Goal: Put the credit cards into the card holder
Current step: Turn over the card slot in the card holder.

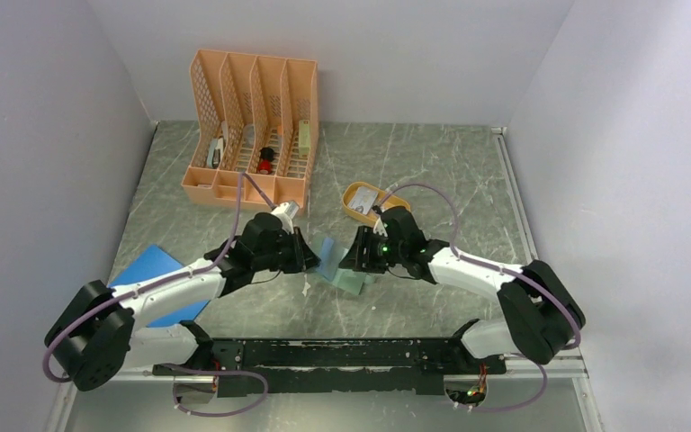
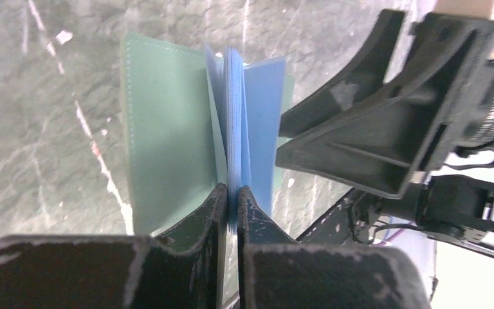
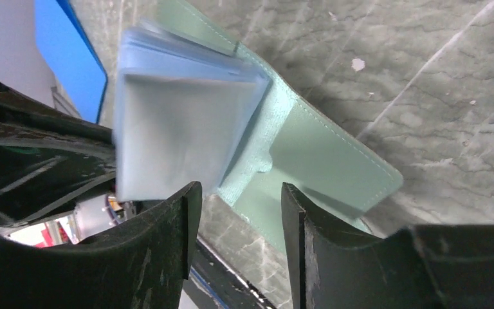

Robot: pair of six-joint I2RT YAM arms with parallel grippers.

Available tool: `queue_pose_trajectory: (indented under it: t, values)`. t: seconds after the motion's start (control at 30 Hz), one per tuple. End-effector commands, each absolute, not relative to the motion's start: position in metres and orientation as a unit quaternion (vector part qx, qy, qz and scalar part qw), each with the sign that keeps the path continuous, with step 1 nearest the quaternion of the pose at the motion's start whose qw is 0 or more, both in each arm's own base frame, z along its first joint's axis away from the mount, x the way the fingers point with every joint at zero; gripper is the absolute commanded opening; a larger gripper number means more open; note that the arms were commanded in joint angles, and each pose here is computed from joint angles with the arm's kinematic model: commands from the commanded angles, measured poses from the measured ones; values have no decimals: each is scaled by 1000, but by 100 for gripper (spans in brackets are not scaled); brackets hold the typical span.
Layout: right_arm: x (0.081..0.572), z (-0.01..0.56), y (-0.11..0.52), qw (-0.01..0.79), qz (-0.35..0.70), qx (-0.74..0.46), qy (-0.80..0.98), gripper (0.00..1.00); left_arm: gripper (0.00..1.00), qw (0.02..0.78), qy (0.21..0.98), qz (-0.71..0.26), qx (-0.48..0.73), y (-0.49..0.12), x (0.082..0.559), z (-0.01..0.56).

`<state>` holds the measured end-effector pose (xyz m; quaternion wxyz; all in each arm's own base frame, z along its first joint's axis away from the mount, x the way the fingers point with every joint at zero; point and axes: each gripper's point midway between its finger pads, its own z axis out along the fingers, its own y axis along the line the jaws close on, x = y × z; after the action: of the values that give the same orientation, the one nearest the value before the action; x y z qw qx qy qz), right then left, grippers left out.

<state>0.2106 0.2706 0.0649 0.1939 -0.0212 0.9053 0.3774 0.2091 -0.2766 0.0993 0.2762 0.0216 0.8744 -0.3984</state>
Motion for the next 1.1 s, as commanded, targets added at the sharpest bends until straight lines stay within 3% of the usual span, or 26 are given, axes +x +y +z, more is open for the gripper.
queue_pose_trajectory:
  t: [0.0,0.37,1.07]
  values:
    - [208,84,276,200,407,-13,891,53,5,291,906,-308,7,-251,205,90]
    - [201,114,308,197,451,-27,870,58,5,329,911,-247,-28,-227,202,96]
    - [218,63,354,125,362,16,924,62,5,348,907,-234,34,-248,194,89]
